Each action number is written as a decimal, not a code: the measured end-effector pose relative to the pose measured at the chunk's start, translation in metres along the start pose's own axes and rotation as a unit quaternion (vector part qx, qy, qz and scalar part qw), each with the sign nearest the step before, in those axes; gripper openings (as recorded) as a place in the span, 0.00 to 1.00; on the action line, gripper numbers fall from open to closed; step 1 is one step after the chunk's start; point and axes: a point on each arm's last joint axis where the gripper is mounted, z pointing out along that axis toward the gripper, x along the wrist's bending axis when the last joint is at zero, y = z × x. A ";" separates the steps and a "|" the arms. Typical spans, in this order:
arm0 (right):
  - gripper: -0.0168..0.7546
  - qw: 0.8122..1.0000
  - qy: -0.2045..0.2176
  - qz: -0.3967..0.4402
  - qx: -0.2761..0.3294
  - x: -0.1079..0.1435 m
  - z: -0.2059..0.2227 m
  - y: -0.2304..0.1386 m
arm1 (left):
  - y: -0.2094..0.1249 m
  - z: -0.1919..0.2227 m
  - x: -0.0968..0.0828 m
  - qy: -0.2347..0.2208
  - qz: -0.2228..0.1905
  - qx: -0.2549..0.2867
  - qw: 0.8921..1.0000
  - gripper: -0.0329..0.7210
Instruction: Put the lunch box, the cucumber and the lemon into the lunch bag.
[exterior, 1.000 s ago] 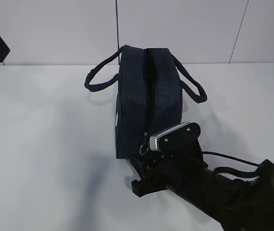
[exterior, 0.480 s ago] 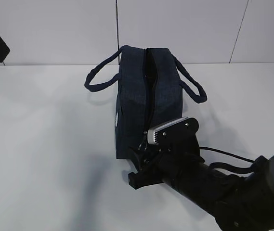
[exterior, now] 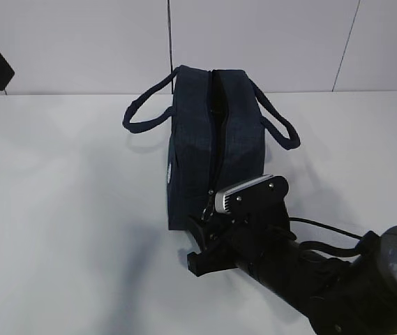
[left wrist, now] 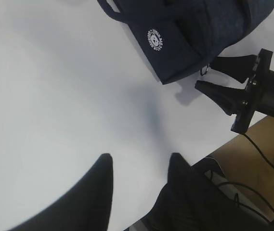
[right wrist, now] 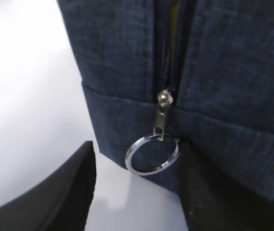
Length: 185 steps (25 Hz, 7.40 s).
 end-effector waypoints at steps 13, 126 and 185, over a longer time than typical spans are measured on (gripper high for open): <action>0.54 1.000 -0.001 0.001 -0.004 0.000 0.000 0.001 | 0.000 0.000 0.000 0.000 0.000 0.000 1.000 0.39; 0.17 0.999 -0.011 0.012 0.032 0.000 -0.001 0.005 | 0.001 0.000 -0.003 -0.016 -0.006 -0.003 1.000 0.36; 0.02 0.999 0.005 0.016 0.034 0.007 -0.026 0.051 | -0.059 0.205 -0.029 -0.005 0.123 -0.011 0.992 0.38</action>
